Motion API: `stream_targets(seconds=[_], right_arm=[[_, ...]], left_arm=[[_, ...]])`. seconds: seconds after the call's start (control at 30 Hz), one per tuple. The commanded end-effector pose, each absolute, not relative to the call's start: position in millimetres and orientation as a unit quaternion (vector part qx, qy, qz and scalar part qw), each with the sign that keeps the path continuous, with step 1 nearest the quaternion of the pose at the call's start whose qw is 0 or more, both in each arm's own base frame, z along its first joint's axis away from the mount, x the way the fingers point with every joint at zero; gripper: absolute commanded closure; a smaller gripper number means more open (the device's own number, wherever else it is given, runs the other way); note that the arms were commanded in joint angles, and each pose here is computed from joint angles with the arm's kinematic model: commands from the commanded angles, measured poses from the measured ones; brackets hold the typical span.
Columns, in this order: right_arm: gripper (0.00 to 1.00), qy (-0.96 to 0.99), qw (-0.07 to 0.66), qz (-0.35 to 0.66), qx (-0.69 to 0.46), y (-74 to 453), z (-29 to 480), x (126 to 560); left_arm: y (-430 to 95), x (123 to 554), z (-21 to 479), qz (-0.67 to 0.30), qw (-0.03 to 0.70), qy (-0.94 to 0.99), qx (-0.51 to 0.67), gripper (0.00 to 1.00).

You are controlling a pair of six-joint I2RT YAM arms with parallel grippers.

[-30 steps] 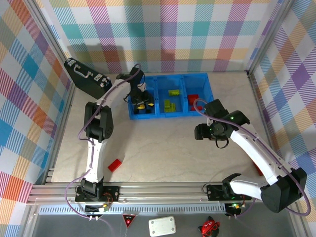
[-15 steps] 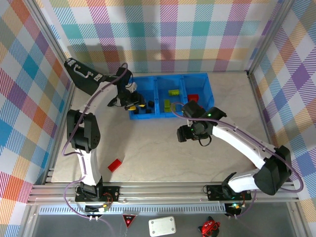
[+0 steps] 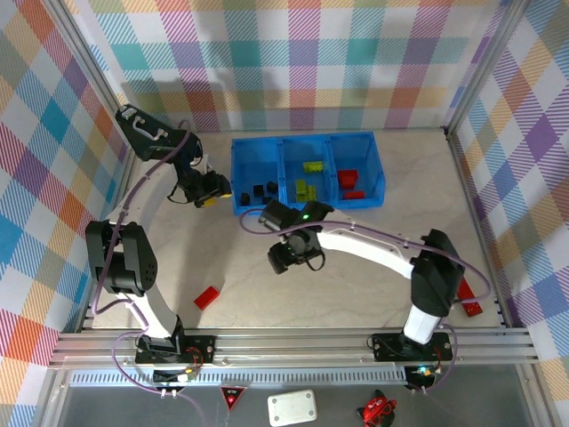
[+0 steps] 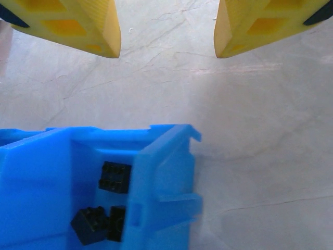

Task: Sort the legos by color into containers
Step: Pick up the lego from the bottom-left of the table.

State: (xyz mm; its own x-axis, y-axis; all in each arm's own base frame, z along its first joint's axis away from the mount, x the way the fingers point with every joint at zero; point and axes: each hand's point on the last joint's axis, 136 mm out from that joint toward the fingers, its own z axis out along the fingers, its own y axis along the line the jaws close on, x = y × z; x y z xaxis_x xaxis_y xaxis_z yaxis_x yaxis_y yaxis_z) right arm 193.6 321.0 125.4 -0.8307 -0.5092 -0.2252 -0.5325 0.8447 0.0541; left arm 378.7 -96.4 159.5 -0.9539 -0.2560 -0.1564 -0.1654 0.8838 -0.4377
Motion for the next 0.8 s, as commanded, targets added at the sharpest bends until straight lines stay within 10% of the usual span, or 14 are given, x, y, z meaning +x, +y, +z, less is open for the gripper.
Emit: stream_targets(seconds=[0.0,0.77], right_arm=[[0.25,0.948,0.107,0.05,-0.295,344,126,185],[0.25,0.914,0.121,0.072,-0.381,494,97,125]], left_arm=[[-79,367,165,-0.221,0.108,0.963,-0.115,0.5],[10,369,143,-0.17,0.188,0.941,-0.223,0.49]])
